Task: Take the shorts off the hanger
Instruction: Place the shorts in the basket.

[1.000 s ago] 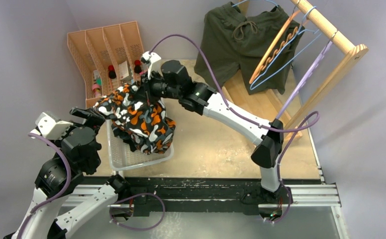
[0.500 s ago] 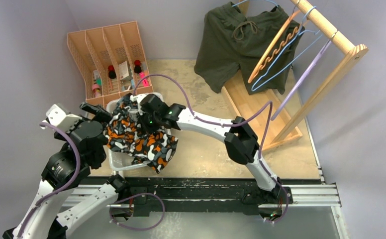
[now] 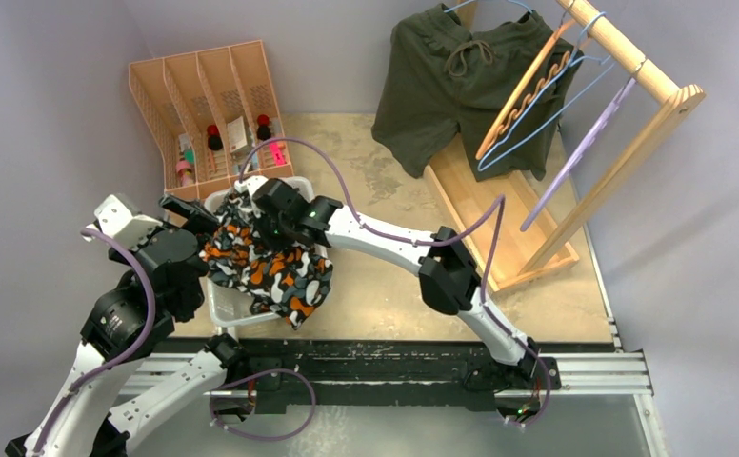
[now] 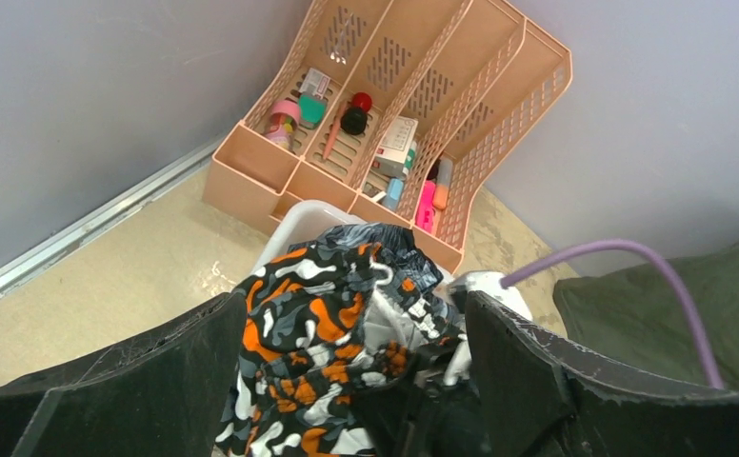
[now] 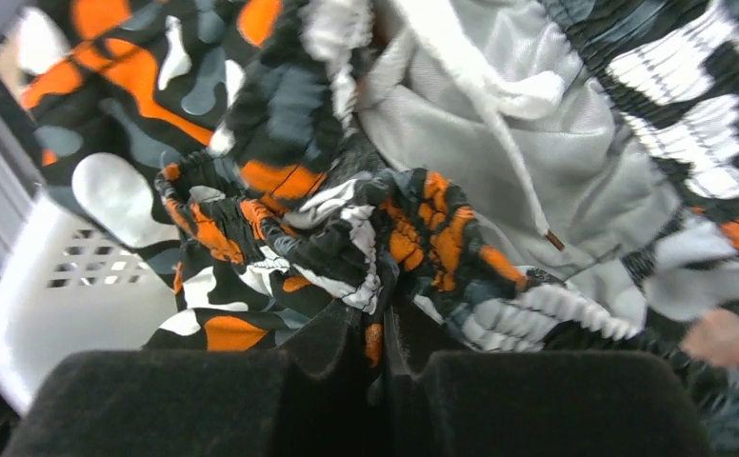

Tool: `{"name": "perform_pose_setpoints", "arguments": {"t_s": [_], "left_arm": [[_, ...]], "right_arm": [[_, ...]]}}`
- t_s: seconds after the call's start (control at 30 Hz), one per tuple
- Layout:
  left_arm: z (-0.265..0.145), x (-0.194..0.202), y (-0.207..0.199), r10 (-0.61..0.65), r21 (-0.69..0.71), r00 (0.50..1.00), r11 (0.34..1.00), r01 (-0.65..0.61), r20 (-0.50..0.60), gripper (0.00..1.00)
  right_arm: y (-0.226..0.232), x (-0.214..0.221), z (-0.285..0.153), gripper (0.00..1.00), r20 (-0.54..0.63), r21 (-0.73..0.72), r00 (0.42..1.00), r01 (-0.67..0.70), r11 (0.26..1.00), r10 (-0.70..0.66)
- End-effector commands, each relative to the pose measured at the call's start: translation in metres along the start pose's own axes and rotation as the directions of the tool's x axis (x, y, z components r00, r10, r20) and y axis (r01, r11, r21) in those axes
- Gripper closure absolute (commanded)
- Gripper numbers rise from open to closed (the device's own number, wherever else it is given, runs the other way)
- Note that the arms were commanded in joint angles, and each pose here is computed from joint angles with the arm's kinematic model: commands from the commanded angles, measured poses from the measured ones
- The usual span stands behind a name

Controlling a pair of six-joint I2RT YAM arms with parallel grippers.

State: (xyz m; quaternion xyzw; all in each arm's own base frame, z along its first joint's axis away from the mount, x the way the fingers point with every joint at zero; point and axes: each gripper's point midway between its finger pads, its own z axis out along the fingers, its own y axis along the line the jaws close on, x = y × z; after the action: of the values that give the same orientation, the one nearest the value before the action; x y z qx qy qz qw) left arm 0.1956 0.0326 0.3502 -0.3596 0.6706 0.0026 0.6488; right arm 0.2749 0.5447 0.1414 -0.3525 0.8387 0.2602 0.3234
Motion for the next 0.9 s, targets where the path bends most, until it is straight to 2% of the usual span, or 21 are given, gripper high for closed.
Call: {"name": "perform_pose_setpoints", "arguments": {"t_s": [0.0, 0.17, 0.33, 0.4, 0.67, 0.73, 0.87], "left_arm": [[0.002, 0.005, -0.009, 0.012, 0.023, 1.0, 1.0, -0.012, -0.016, 0.16], [0.003, 0.006, -0.016, 0.016, 0.038, 1.0, 0.999, -0.015, -0.027, 0.16], [0.003, 0.004, -0.017, 0.016, 0.034, 1.0, 0.999, -0.015, -0.02, 0.16], [0.003, 0.003, -0.016, 0.011, 0.033, 1.0, 0.999, -0.01, -0.016, 0.16], [0.001, -0.001, -0.015, -0.007, 0.039, 1.0, 0.999, 0.008, -0.008, 0.16], [0.001, 0.0, -0.015, -0.004, 0.04, 1.0, 0.999, 0.004, -0.011, 0.16], [0.003, 0.002, -0.017, 0.006, 0.039, 1.0, 0.999, -0.005, -0.015, 0.16]], "right_arm": [[-0.005, 0.014, 0.01, 0.82, -0.053, 0.0, 0.999, 0.009, 1.0, -0.009], [-0.003, -0.015, -0.013, 0.72, -0.004, 0.005, 1.0, 0.018, 1.0, -0.018], [0.013, -0.076, -0.085, 0.53, 0.175, -0.037, 0.983, 0.066, 0.997, -0.059], [0.016, -0.085, -0.107, 0.47, 0.215, -0.046, 0.974, 0.083, 0.995, -0.071], [-0.009, -0.074, -0.142, 0.42, 0.224, 0.078, 0.974, 0.021, 0.997, -0.038], [-0.002, -0.069, -0.157, 0.41, 0.236, 0.035, 0.971, 0.025, 0.999, -0.032], [0.018, -0.038, -0.174, 0.36, 0.189, -0.092, 0.982, 0.027, 0.995, -0.01]]}}
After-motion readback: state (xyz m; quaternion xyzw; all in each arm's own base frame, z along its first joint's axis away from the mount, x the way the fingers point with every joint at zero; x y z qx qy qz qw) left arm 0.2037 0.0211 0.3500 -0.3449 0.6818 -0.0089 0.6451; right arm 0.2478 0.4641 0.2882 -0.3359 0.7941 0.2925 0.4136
